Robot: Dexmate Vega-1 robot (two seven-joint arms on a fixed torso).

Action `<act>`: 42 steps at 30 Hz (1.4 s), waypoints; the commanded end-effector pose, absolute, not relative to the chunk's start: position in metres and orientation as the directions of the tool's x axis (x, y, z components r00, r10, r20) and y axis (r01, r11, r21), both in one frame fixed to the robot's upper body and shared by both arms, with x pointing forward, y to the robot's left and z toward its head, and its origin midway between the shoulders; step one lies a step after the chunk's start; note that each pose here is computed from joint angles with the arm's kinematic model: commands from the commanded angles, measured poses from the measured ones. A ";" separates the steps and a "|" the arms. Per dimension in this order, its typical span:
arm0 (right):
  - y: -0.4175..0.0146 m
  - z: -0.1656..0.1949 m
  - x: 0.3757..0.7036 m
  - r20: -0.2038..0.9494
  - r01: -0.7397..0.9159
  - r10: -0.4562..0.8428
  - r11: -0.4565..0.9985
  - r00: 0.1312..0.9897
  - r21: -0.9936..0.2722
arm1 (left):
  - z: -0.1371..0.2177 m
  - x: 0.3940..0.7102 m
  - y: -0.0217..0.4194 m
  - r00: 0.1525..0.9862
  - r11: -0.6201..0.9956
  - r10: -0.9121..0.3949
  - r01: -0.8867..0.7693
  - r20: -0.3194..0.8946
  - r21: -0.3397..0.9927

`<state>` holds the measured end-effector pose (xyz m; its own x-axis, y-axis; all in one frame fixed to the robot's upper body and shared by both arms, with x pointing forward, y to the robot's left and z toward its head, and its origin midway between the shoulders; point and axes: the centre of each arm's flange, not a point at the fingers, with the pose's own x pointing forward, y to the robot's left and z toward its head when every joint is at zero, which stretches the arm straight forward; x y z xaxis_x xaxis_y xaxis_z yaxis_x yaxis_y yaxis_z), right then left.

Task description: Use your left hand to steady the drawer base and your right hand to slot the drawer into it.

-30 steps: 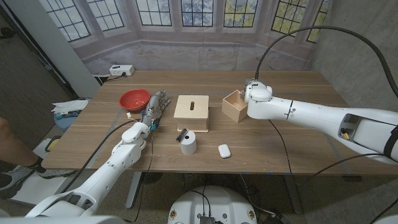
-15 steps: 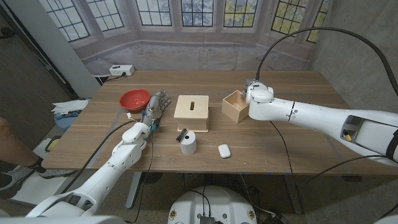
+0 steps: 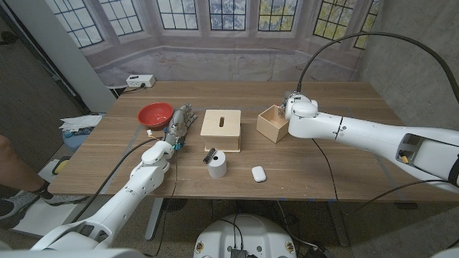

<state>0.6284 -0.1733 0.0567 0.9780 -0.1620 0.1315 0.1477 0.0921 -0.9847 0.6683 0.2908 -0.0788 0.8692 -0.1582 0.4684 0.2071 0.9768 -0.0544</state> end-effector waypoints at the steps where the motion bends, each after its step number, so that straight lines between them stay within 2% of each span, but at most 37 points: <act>1: -0.172 0.063 0.626 0.117 0.137 -0.180 0.107 0.977 -0.985 | -0.080 0.669 0.291 0.872 0.977 -0.156 0.205 0.464 -0.057; 19: -0.162 0.071 0.619 0.115 0.149 -0.240 0.130 0.964 -0.980 | -0.074 0.669 0.295 0.862 0.977 -0.152 0.205 0.483 -0.058; 42: -0.157 0.067 0.607 0.113 0.166 -0.276 0.179 0.955 -0.970 | -0.049 0.649 0.295 0.823 0.982 -0.158 0.188 0.546 0.002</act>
